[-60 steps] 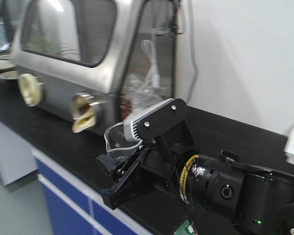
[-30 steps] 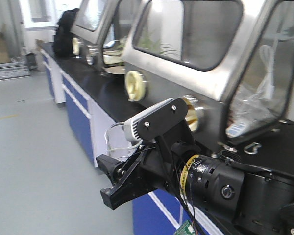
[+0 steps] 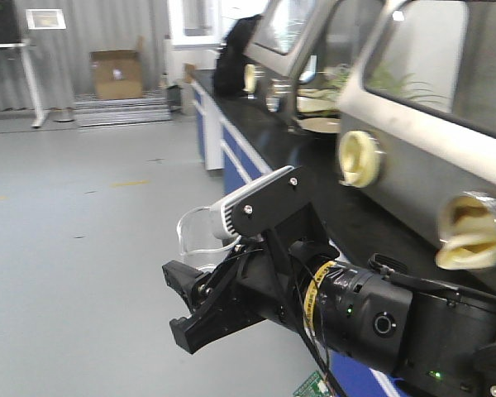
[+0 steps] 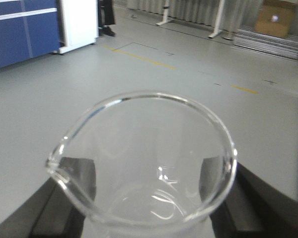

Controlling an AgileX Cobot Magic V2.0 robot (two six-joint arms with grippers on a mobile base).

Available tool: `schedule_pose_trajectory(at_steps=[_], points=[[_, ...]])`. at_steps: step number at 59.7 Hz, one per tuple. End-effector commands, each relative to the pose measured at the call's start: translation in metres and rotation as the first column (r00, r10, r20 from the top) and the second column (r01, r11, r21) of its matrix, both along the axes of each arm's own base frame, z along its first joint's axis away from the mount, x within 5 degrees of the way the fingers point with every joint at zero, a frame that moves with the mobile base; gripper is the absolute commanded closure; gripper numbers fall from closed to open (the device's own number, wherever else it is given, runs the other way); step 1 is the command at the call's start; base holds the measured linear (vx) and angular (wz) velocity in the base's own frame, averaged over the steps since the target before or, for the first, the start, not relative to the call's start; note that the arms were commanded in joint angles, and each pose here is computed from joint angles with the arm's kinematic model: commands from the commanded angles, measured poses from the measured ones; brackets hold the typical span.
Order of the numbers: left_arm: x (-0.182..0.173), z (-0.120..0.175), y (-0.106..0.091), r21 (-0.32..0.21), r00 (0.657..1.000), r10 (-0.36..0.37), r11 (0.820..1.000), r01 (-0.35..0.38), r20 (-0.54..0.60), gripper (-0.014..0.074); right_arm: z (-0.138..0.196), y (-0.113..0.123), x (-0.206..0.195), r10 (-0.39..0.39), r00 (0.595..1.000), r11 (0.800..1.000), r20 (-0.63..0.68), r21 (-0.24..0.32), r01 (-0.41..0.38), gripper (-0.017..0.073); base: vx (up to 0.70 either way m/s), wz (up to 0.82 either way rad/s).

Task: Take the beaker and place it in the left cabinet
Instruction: 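Hold the beaker in the right gripper while the base drives to the cabinet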

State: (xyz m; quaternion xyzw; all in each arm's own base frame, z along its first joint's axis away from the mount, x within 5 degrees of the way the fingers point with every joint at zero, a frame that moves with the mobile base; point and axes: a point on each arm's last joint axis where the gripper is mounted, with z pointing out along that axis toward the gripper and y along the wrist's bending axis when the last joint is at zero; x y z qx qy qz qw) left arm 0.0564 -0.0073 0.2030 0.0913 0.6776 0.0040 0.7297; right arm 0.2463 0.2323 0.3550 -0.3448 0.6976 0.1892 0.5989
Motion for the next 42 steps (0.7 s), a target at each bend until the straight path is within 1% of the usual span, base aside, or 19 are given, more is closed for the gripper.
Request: schedule_pose_trajectory(at_steps=[1, 25, 42], points=[[-0.0015, 0.0025, -0.0001, -0.015, 0.997, -0.004, 1.0, 0.005, 0.076, 0.0592, 0.0286, -0.0033, -0.0074, 0.033, 0.997, 0.996, 0.072, 0.081, -0.039, 0.0561, 0.19, 0.55], [-0.0015, 0.0025, -0.0001, -0.015, 0.997, -0.004, 1.0, 0.005, 0.076, 0.0592, 0.0286, -0.0033, -0.0074, 0.033, 0.997, 0.996, 0.072, 0.081, -0.039, 0.0561, 0.23, 0.52], [-0.0015, 0.0025, -0.0001, -0.015, 0.997, -0.004, 1.0, 0.005, 0.076, 0.0592, 0.0283, -0.0035, -0.0072, 0.03, 0.997, 0.996, 0.07, 0.078, -0.035, 0.0561, 0.31, 0.3]])
